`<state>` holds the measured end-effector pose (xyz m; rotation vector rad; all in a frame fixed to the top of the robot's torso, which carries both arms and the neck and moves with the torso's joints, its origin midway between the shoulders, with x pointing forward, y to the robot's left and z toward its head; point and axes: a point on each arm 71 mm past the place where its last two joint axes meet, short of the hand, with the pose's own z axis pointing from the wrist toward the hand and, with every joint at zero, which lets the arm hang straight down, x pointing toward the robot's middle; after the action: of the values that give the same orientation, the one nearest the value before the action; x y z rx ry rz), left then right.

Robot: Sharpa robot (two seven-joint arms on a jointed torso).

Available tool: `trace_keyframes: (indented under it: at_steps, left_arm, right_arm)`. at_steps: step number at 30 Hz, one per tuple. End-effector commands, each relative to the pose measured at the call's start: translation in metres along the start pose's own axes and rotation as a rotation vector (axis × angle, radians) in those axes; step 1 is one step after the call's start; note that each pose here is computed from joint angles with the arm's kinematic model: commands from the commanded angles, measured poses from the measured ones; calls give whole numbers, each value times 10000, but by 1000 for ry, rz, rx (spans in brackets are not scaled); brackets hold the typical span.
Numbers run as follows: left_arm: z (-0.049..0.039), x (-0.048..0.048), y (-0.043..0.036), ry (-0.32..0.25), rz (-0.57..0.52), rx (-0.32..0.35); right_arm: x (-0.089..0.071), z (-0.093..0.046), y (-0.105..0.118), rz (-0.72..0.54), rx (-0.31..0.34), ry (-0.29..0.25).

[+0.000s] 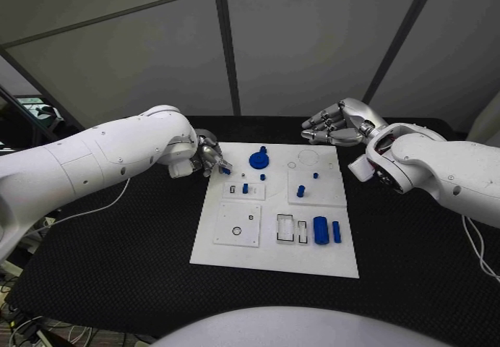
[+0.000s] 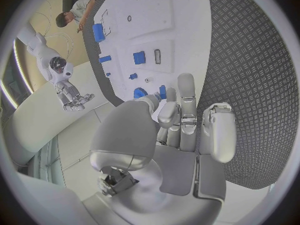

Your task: Assemble the parts on the task board

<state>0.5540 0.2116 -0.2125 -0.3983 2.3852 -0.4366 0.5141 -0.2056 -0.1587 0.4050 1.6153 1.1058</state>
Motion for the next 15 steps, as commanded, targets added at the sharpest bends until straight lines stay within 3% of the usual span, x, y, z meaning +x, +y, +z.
trace_keyframes:
  at_steps: [1, 7, 15]
  left_arm:
    - [-61, 6, -33, -44, -22, 30]
    - [-173, 88, -32, -70, 26, 50]
    - [-222, 199, -30, -90, 77, 55]
  right_arm:
    - [-7, 0, 8, 6, -4, 4]
    - [-14, 0, 1, 6, -3, 3]
    - [-15, 3, -2, 6, -3, 3]
